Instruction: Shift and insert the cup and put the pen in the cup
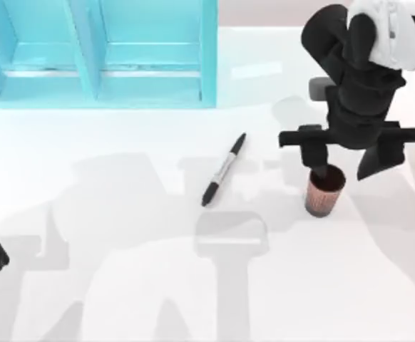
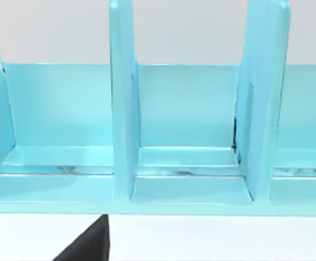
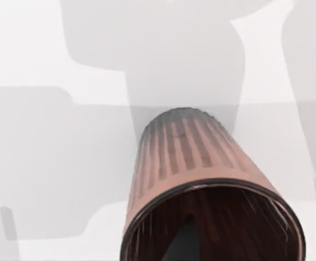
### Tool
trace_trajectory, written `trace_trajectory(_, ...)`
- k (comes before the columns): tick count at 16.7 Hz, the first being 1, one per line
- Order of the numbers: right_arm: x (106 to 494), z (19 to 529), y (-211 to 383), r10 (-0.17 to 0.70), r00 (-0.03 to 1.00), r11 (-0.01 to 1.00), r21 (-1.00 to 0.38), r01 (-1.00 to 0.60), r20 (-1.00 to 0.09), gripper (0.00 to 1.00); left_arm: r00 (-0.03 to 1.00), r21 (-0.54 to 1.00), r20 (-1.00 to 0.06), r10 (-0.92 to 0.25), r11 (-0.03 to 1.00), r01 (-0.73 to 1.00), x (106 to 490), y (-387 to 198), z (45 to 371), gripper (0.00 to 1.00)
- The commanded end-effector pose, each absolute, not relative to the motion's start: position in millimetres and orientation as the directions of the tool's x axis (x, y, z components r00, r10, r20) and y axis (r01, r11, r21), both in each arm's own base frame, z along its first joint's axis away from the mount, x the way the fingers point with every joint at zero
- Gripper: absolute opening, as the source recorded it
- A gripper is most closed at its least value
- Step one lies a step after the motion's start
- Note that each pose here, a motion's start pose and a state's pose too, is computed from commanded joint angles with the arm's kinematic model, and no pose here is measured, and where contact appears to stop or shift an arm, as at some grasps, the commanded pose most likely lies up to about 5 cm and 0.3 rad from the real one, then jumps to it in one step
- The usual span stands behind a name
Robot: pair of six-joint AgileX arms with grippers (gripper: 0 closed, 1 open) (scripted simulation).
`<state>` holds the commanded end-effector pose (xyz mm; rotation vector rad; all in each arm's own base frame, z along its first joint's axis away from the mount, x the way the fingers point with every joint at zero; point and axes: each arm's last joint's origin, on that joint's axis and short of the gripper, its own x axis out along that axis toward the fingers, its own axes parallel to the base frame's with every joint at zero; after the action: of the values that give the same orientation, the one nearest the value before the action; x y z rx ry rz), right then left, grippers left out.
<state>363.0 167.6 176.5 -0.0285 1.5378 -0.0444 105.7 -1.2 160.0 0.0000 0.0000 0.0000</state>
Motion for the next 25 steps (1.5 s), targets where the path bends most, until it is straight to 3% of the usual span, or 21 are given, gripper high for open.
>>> trace_trajectory(2, 363.0, 176.5, 167.6, -0.047, 0.032, 0.999, -0.046, 0.011, -0.998, 0.98, 1.000, 0.000, 0.000, 0.000, 1.000, 0.000, 105.7, -1.2, 160.0, 1.00)
trace_trajectory(3, 363.0, 176.5, 167.6, -0.047, 0.032, 0.999, -0.046, 0.011, -0.998, 1.00, 1.000, 0.000, 0.000, 0.000, 1.000, 0.000, 105.7, -1.2, 160.0, 1.00)
trace_trajectory(15, 368.6, 187.8, 168.2, -0.053, 0.020, 0.998, -0.052, 0.020, -0.998, 1.00, 1.000, 0.000, 0.000, 0.000, 1.000, 0.000, 105.7, -1.2, 160.0, 1.00)
trace_trajectory(25, 367.1, 316.2, 168.8, -0.048, 0.030, 0.999, -0.048, 0.014, -0.998, 1.00, 1.000, 0.000, 0.000, 0.000, 1.000, 0.000, 105.7, -1.2, 160.0, 1.00)
